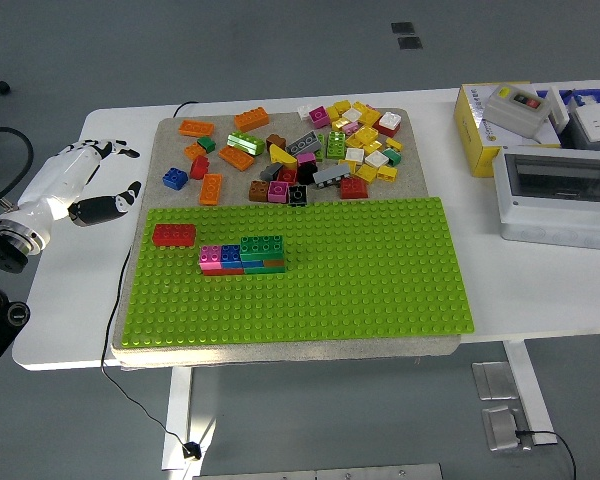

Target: Pick up the brick,pile it on top of brick,press brick,pick up the brick,pile it on top of brick,press brick

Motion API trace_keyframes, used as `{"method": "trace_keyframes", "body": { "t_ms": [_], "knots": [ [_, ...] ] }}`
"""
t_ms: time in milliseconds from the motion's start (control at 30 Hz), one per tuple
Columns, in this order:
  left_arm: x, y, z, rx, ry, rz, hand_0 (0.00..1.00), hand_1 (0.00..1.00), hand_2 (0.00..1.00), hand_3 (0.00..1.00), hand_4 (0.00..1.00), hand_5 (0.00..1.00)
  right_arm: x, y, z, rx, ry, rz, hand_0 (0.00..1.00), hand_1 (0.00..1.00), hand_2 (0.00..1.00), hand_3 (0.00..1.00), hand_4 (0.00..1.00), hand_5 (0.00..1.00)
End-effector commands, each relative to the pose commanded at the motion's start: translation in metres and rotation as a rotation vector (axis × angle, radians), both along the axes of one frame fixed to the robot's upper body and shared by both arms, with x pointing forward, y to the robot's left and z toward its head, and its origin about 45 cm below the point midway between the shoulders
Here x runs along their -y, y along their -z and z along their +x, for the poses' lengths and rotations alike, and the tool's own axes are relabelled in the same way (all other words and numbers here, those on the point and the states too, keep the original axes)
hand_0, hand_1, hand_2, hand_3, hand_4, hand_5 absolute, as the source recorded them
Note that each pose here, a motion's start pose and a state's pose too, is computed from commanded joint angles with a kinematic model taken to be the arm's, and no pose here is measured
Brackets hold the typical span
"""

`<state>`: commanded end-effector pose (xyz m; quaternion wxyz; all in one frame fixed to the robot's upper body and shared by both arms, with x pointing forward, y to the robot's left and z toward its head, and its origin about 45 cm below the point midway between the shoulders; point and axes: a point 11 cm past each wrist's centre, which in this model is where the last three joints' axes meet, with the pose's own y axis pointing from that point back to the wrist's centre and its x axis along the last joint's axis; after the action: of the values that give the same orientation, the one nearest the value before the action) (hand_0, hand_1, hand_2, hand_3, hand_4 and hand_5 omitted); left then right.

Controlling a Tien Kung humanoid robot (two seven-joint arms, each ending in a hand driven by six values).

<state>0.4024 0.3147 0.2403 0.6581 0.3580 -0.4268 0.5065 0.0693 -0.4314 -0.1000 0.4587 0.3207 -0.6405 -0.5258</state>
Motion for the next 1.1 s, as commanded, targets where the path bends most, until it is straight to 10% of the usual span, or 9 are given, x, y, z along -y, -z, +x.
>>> {"method": "trace_keyframes", "body": {
  "t_ms": [267, 1100],
  "knots": [
    [-0.004, 0.017, -0.0009, -0.090, -0.010, -0.034, 0.986, 0.936, 0.934, 0.791, 0.611, 0.312, 0.006, -0.002, -0.002, -0.010, 0.023, -0.037, 0.713, 0.673, 0.634, 0.824, 0.669, 0.998],
    [0.000, 0.044, -0.0113, -0.129, -0.066, -0.215, 0.982, 0.937, 0.932, 0.790, 0.605, 0.300, -0.006, 0.001, -0.007, -0.071, -0.009, -0.015, 0.711, 0.656, 0.622, 0.799, 0.643, 0.998]
  ]
}}
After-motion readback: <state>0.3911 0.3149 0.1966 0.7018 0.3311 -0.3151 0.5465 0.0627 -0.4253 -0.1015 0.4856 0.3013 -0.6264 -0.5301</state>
